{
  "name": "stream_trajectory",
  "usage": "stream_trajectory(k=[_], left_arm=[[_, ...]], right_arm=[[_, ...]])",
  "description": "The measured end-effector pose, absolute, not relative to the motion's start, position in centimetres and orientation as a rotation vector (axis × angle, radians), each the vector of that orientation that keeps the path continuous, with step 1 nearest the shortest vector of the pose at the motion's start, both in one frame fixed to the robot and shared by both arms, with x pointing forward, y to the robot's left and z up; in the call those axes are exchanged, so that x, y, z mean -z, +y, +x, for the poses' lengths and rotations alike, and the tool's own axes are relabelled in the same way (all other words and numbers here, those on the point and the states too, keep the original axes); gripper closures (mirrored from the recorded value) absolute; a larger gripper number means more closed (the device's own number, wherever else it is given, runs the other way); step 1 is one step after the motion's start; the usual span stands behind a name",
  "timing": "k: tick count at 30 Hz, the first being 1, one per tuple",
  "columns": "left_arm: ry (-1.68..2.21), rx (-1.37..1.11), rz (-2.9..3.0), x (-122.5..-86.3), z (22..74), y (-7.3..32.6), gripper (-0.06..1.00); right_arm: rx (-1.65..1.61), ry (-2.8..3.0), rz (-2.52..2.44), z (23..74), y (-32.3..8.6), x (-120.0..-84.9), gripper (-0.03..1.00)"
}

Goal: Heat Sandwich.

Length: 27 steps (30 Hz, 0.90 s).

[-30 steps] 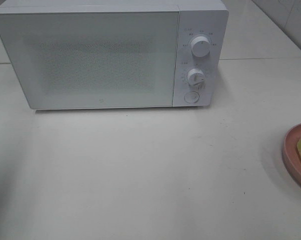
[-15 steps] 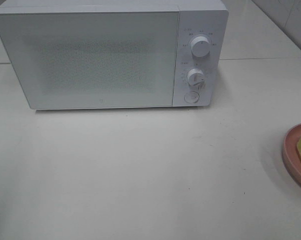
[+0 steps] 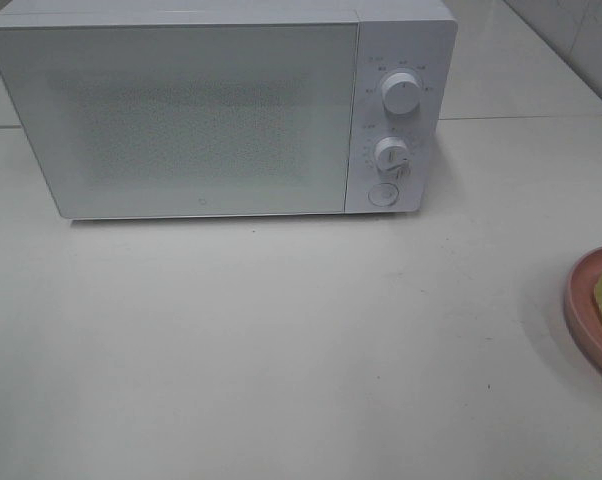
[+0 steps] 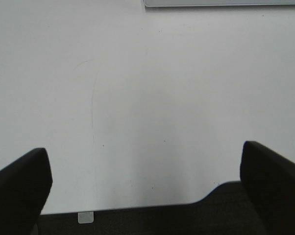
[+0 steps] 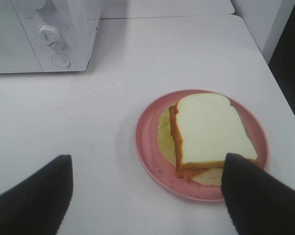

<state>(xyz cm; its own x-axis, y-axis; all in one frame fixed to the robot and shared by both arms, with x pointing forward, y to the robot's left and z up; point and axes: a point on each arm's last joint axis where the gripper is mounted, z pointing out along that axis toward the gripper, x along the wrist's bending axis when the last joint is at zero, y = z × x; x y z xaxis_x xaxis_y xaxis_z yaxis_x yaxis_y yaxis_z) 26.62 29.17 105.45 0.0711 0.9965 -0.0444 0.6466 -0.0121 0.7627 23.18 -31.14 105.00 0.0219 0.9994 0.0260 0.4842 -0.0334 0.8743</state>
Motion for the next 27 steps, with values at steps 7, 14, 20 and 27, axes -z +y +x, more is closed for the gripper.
stream_trajectory(k=[7, 14, 20, 27], left_arm=[[1.544, -0.828, 1.642, -105.6, 24.4, 29.1, -0.02], [1.482, -0.894, 1.582, -105.6, 23.0, 29.0, -0.02], [1.524, -0.898, 1.550, -105.5, 23.0, 29.2, -0.02], [1.534, -0.899, 1.542, -105.5, 23.0, 29.3, -0.02]], right_arm=[[-0.938, 1.545, 1.603, 23.2, -31.1, -105.0, 0.21], [-0.938, 1.545, 1.603, 23.2, -31.1, -105.0, 0.21], [-0.938, 1.545, 1.603, 23.2, -31.1, -105.0, 0.21], [-0.938, 1.545, 1.603, 23.2, -31.1, -105.0, 0.21]])
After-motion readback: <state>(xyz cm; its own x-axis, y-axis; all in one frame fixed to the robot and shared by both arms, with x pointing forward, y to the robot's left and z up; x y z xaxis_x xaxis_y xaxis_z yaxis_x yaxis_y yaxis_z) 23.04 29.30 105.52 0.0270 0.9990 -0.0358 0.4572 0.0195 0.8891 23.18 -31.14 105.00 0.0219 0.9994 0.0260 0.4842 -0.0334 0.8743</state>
